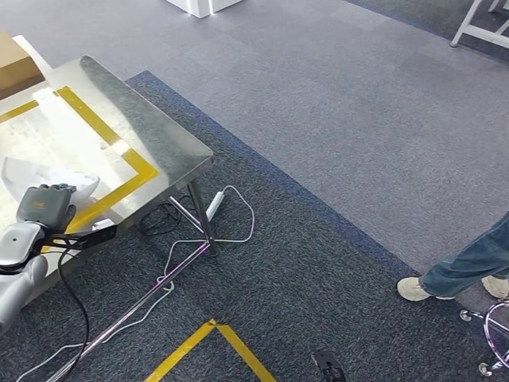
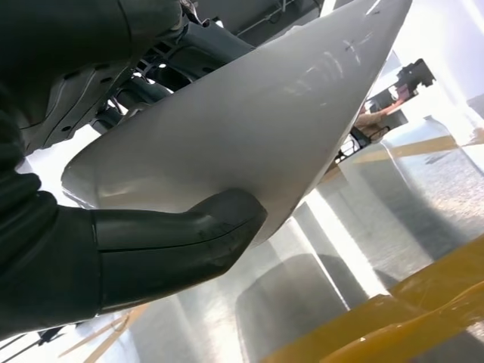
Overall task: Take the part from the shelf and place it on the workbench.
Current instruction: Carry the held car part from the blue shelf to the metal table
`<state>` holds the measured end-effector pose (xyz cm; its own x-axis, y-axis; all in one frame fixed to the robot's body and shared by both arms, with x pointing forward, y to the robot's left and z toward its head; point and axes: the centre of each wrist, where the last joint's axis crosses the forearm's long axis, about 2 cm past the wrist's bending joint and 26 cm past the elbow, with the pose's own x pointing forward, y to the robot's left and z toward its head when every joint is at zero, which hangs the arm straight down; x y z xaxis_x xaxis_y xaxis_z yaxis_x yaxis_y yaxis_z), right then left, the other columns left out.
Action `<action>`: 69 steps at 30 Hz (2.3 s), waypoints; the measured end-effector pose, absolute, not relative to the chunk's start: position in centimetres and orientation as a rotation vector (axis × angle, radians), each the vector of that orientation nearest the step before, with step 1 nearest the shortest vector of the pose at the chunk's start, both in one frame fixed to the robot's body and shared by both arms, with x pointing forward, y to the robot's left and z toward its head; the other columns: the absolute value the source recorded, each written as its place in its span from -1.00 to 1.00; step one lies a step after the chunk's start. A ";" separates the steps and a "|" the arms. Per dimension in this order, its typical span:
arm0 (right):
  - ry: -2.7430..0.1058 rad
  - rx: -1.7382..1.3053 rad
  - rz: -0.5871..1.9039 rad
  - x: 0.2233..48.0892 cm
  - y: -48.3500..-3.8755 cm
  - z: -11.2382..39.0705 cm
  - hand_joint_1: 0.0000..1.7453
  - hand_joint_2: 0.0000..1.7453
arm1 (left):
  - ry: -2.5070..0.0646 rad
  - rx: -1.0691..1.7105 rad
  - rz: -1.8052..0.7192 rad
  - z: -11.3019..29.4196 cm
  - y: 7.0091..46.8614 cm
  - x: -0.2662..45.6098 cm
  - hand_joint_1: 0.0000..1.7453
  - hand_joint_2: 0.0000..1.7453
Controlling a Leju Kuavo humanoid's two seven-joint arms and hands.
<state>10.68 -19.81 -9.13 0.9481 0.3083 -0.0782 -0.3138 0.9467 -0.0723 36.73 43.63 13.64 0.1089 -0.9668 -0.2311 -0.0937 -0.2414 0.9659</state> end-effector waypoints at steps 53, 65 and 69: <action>0.098 -0.074 0.304 9.3 -19.9 -9.4 -1.00 -1.00 | -0.694 1.602 -1.026 14.1 64.9 14.4 1.00 1.00; 0.095 -0.079 0.317 9.4 -19.9 -9.4 -1.00 -1.00 | -0.799 1.638 -1.043 14.9 64.1 14.8 1.00 1.00; 0.095 -0.080 0.322 9.4 -19.8 -9.4 -1.00 -1.00 | -0.836 1.647 -1.053 15.2 63.9 14.7 1.00 1.00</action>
